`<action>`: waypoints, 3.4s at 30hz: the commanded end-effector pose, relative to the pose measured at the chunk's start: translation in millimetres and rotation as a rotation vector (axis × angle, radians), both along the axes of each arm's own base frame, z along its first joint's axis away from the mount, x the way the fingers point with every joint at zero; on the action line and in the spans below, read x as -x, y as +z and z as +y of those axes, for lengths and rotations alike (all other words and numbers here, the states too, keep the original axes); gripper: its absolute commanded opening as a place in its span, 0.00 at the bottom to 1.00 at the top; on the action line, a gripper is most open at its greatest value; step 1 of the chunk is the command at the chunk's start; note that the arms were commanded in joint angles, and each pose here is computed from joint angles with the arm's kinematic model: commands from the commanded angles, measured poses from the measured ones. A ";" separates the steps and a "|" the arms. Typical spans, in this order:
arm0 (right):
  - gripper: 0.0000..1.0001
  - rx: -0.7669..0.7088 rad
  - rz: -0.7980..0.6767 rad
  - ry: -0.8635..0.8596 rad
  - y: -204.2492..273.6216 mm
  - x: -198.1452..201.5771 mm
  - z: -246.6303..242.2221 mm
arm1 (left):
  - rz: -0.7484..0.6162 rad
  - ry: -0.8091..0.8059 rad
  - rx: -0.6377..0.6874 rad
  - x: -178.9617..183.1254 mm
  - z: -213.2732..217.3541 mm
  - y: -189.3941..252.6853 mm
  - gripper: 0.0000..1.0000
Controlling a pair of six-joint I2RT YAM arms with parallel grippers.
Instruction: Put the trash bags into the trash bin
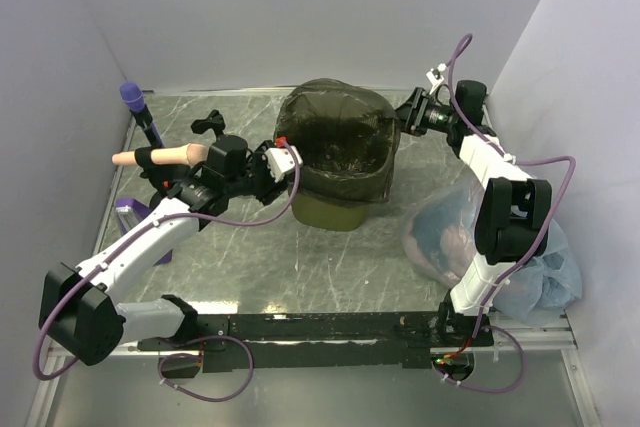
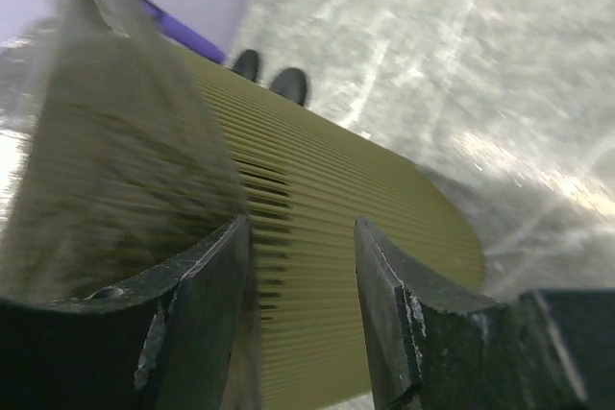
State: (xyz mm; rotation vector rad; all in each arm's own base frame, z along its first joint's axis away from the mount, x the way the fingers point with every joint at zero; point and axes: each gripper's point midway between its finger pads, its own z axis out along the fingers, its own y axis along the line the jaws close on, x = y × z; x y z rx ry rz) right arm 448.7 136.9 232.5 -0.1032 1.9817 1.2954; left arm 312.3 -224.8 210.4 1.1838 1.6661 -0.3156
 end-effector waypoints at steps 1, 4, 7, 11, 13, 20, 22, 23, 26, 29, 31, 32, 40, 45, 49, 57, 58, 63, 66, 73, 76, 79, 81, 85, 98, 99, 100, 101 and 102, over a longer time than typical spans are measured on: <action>0.54 0.130 0.026 -0.049 -18.5 12.8 -9.6 | -0.093 0.007 0.026 -15.2 -5.4 24.8 0.63; 0.54 0.179 0.044 -0.127 -27.2 16.2 -38.3 | -0.104 0.005 0.009 -13.6 -2.1 21.4 0.63; 0.54 0.180 0.064 -0.186 -28.4 20.5 -65.3 | -0.111 0.002 0.001 -11.5 -0.4 19.0 0.63; 0.55 0.049 -0.052 -0.073 3.9 43.8 -73.5 | -0.118 -0.003 0.004 -9.3 1.0 22.6 0.63; 0.59 -0.034 -0.159 0.093 24.9 67.8 -62.0 | -0.131 -0.016 0.005 -6.2 1.0 26.8 0.63; 0.67 0.033 -0.271 0.180 26.2 79.3 -40.2 | -0.123 -0.023 -0.010 -2.3 3.9 25.1 0.63; 0.66 0.050 -0.271 0.173 21.1 71.3 -38.2 | -0.119 -0.029 -0.011 -0.9 3.1 24.9 0.63; 0.66 0.050 -0.253 0.172 18.3 70.1 -37.2 | -0.114 -0.031 -0.014 -0.6 3.4 23.9 0.63; 0.65 0.047 -0.252 0.185 16.0 64.5 -32.6 | -0.115 -0.032 -0.016 -0.8 3.4 24.5 0.63; 0.63 0.040 -0.265 0.219 20.0 61.9 -24.6 | -0.115 -0.032 -0.021 -1.5 3.0 24.0 0.63; 0.61 0.030 -0.295 0.244 25.9 59.2 -20.0 | -0.112 -0.031 -0.022 -2.5 3.1 23.0 0.63; 0.59 0.025 -0.295 0.248 27.0 57.8 -17.7 | -0.106 -0.030 -0.027 -3.1 3.1 20.1 0.63; 0.08 -0.040 -0.240 0.310 19.8 60.8 -3.0 | -0.112 -0.028 -0.032 -8.9 0.7 15.3 0.62; 0.00 0.047 -0.108 0.172 -13.9 47.7 -11.4 | -0.131 -0.012 -0.055 -16.6 2.5 9.1 0.62; 0.00 0.160 -0.022 0.090 -45.9 43.6 -21.7 | -0.133 0.004 -0.075 -21.4 6.8 1.1 0.61; 0.00 0.242 0.068 0.043 -76.6 51.6 -29.7 | -0.107 0.001 -0.089 -21.0 10.3 -16.5 0.60; 0.00 0.251 0.067 0.044 -77.2 52.6 -29.9 | -0.099 0.002 -0.092 -21.1 11.4 -19.0 0.60; 0.00 0.263 0.037 0.060 -69.4 62.0 -29.1 | -0.076 -0.003 -0.107 -14.2 19.4 -29.8 0.60; 0.00 0.290 -0.006 0.047 -55.6 67.4 -31.1 | -0.068 -0.006 -0.084 -4.4 27.3 -24.1 0.61; 0.36 0.417 -0.205 -0.040 2.7 57.0 -50.2 | -0.123 0.047 -0.011 10.6 41.7 22.0 0.67; 0.54 0.434 -0.255 -0.069 27.1 52.1 -53.8 | -0.156 0.107 0.087 10.5 46.2 60.2 0.71; 0.63 0.426 -0.272 -0.082 40.4 52.2 -53.0 | -0.186 0.147 0.230 1.9 45.2 115.8 0.75; 0.65 0.429 -0.271 -0.089 43.6 53.9 -53.7 | -0.179 0.162 0.327 -9.0 40.7 152.2 0.77; 0.74 0.424 -0.278 -0.068 46.2 63.0 -50.1 | -0.145 0.155 0.432 -42.4 25.3 192.7 0.78; 0.93 0.577 -0.305 -0.040 37.1 122.5 -43.2 | -0.037 0.498 0.661 -122.9 42.9 192.9 0.68; 0.92 0.579 -0.299 -0.038 33.6 126.2 -42.3 | -0.025 0.527 0.629 -123.6 47.6 180.0 0.66; 0.91 0.577 -0.290 -0.026 29.2 129.2 -39.6 | -0.001 0.544 0.599 -122.7 49.7 169.9 0.65; 0.91 0.572 -0.282 -0.019 27.2 130.7 -37.3 | 0.025 0.544 0.570 -120.3 50.1 160.2 0.63; 0.90 0.570 -0.276 -0.016 24.8 129.2 -35.6 | 0.052 0.530 0.548 -115.4 47.8 150.4 0.62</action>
